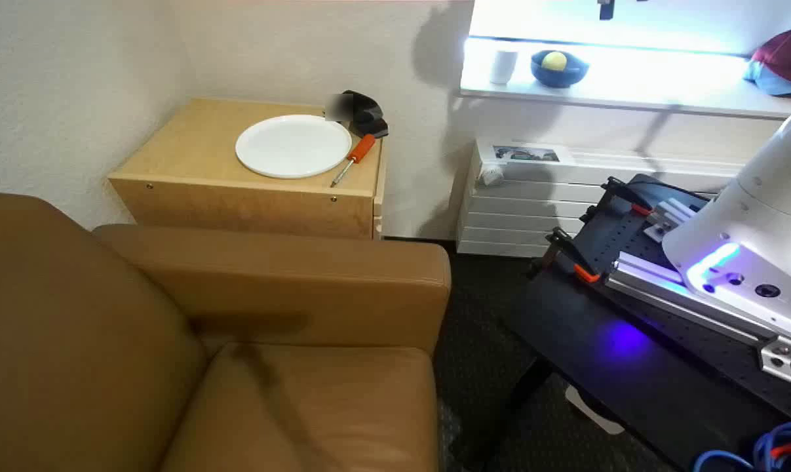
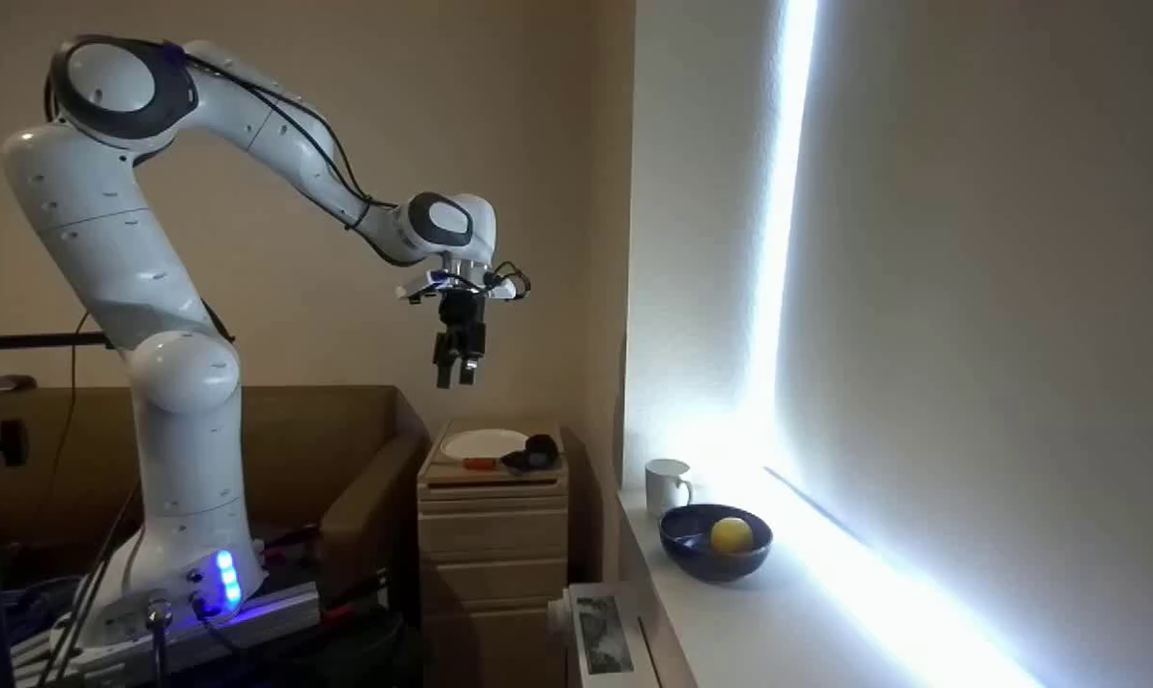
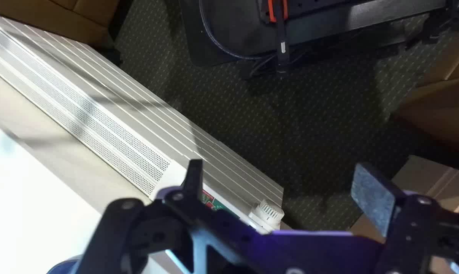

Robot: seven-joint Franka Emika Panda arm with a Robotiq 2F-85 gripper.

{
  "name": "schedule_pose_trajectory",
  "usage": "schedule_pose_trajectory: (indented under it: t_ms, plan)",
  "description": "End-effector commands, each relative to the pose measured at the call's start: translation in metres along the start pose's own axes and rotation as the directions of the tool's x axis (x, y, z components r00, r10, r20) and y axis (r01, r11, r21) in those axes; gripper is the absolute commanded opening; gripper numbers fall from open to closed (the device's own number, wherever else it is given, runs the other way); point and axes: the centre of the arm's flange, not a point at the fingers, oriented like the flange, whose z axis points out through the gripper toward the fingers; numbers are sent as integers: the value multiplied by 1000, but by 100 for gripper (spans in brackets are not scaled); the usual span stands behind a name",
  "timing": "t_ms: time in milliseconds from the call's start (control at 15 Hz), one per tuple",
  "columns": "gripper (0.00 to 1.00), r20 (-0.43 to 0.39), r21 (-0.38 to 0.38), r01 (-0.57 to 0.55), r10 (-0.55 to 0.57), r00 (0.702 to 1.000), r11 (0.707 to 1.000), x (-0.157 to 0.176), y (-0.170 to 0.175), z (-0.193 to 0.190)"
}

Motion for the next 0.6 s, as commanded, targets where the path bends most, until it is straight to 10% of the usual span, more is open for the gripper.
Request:
schedule_pose_trajectory:
  t_ms: [0, 200, 533]
  plan:
    - [100, 0, 0, 0, 0, 1000, 1000, 0, 0, 0]
    - [100, 75, 14, -3, 2, 997, 1000, 30, -19, 17]
    - [100, 158, 272, 110, -157, 975, 956, 69, -99, 64]
